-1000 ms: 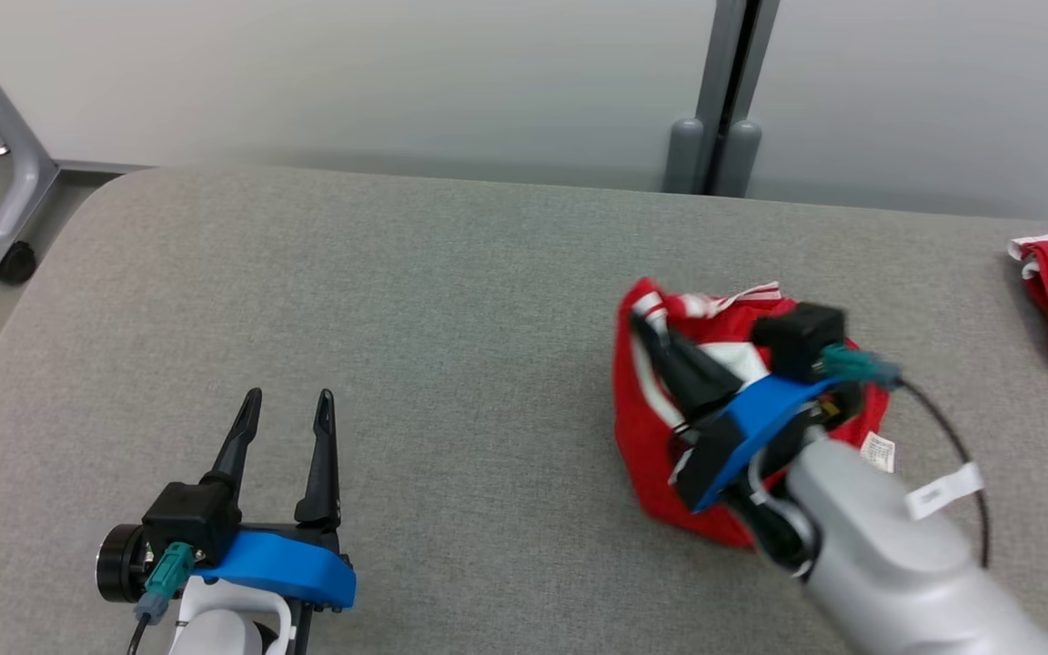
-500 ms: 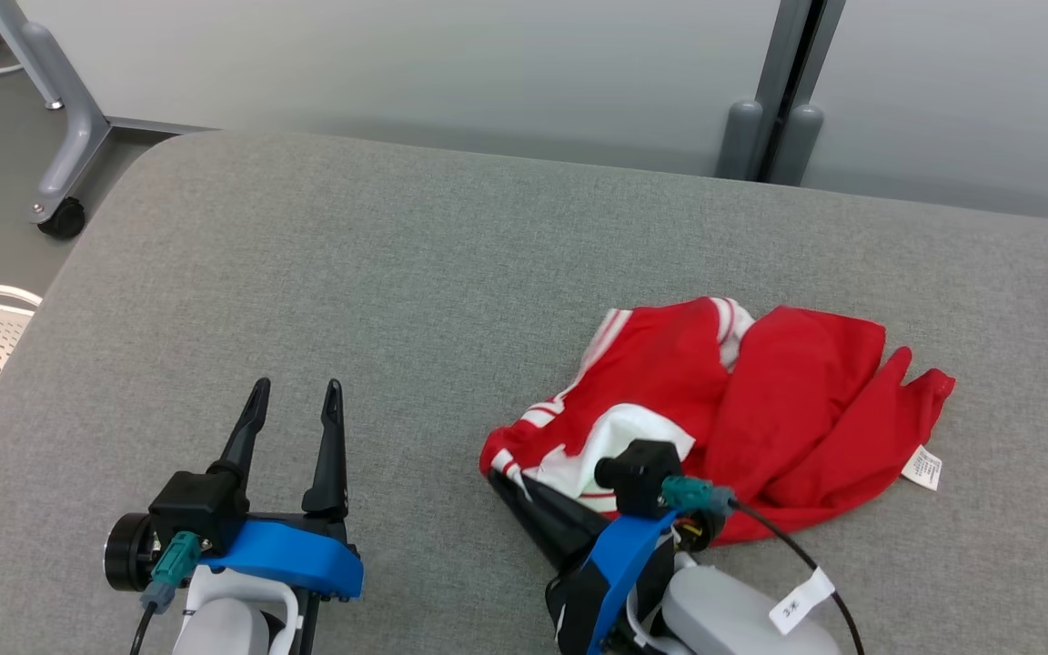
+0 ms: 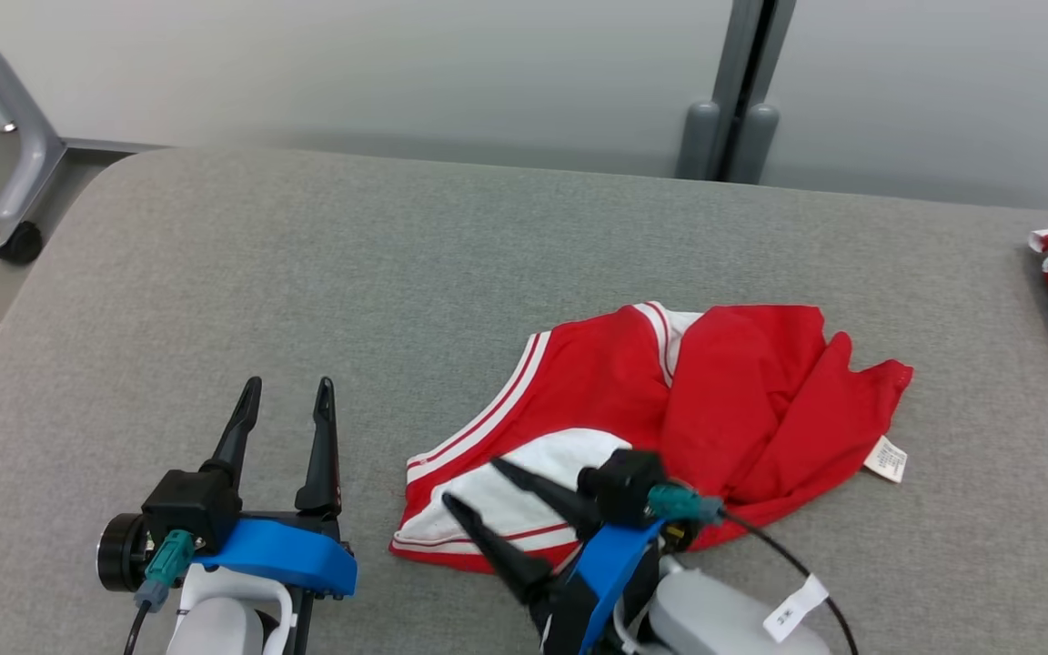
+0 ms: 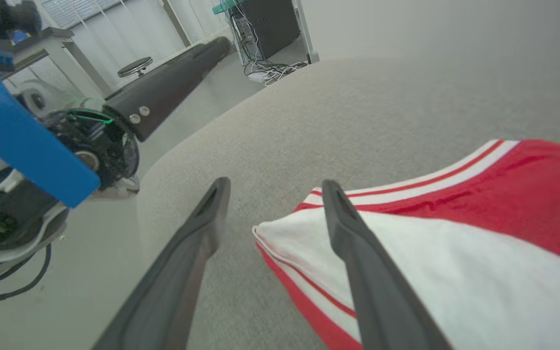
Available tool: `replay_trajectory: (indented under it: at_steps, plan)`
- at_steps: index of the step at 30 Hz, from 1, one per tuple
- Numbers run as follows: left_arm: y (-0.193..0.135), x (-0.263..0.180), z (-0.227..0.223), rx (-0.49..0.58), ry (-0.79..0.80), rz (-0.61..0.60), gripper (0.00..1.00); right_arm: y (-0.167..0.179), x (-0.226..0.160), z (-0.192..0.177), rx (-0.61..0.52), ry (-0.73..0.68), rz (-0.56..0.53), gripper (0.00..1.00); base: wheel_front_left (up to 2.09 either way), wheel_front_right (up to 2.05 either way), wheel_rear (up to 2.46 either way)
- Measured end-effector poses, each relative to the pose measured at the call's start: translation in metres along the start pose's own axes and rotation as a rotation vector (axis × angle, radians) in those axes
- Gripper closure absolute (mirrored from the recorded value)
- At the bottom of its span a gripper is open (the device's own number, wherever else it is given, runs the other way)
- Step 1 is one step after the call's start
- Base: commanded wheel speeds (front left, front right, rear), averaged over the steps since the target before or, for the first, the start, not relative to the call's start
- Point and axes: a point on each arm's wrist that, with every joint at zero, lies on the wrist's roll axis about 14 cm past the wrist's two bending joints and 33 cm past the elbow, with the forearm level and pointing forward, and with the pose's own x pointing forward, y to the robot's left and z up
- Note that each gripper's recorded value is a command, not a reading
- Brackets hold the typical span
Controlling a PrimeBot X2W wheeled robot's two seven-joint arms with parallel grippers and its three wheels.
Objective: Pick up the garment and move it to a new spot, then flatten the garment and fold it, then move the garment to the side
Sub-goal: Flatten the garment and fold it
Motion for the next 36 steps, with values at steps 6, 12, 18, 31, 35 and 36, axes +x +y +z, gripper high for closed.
replay_trajectory:
  at_steps: [6,12,18,31,35,36]
  plan:
    - [-0.010,0.003,-0.001,0.003,0.001,-0.031,0.00,-0.054,-0.021,0.051,-0.080,-0.153,-0.178,0.00,0.00,0.00,0.00]
    - [-0.021,0.004,-0.003,0.010,0.005,-0.070,0.00,-0.108,-0.083,0.072,-0.151,-0.236,-0.386,0.00,0.00,0.00,0.00]
    - [-0.032,0.001,-0.005,0.018,0.009,-0.105,0.00,-0.135,-0.146,0.076,-0.174,-0.295,-0.565,0.00,0.00,0.00,0.00]
    - [-0.042,-0.007,-0.005,0.027,0.006,-0.136,0.00,-0.134,-0.232,0.046,-0.116,-0.356,-0.816,0.00,0.00,0.00,0.00]
    - [-0.042,-0.007,-0.007,0.028,0.013,-0.138,0.00,-0.133,-0.237,0.044,-0.117,-0.358,-0.834,0.00,0.00,0.00,0.00]
    - [-0.042,-0.007,-0.008,0.028,0.015,-0.138,0.00,-0.132,-0.237,0.044,-0.118,-0.357,-0.836,0.00,0.00,0.00,0.00]
